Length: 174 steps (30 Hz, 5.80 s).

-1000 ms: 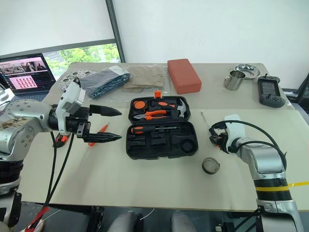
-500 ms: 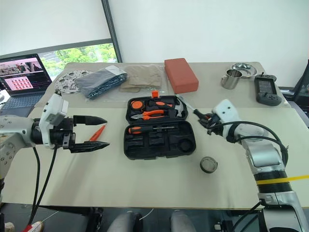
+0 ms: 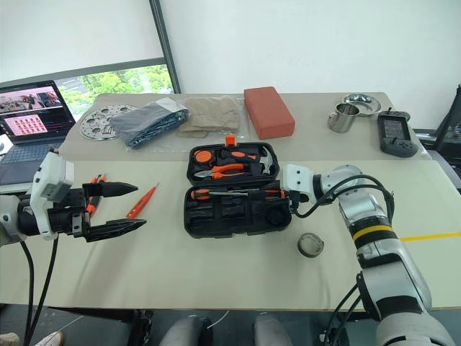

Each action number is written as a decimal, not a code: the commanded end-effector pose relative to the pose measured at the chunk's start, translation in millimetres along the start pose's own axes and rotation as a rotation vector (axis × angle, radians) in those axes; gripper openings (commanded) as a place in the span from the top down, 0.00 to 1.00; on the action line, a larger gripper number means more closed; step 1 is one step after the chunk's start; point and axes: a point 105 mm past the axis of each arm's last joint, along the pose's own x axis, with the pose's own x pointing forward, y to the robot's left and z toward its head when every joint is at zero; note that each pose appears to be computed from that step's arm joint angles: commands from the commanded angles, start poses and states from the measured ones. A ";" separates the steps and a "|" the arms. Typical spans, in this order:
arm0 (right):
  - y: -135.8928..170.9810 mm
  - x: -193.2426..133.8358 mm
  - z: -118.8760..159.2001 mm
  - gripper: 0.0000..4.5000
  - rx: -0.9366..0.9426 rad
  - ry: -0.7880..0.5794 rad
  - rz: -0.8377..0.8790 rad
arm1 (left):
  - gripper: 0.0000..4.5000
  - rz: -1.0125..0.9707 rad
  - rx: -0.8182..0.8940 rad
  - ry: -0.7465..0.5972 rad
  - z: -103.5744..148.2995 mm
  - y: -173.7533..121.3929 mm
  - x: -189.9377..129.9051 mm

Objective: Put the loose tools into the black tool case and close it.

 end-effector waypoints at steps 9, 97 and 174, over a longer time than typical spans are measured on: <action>-2.7 1.9 -1.8 0.77 -0.061 0.015 0.101 | 0.00 0.054 0.017 0.001 5.9 -11.4 -11.3; 4.8 56.0 -13.6 1.00 0.411 -0.027 -0.172 | 0.00 0.035 0.038 0.001 0.9 -0.2 -3.0; 49.2 -112.2 44.5 0.00 0.410 -0.403 -0.312 | 0.89 0.206 0.152 -0.079 -13.2 65.0 93.8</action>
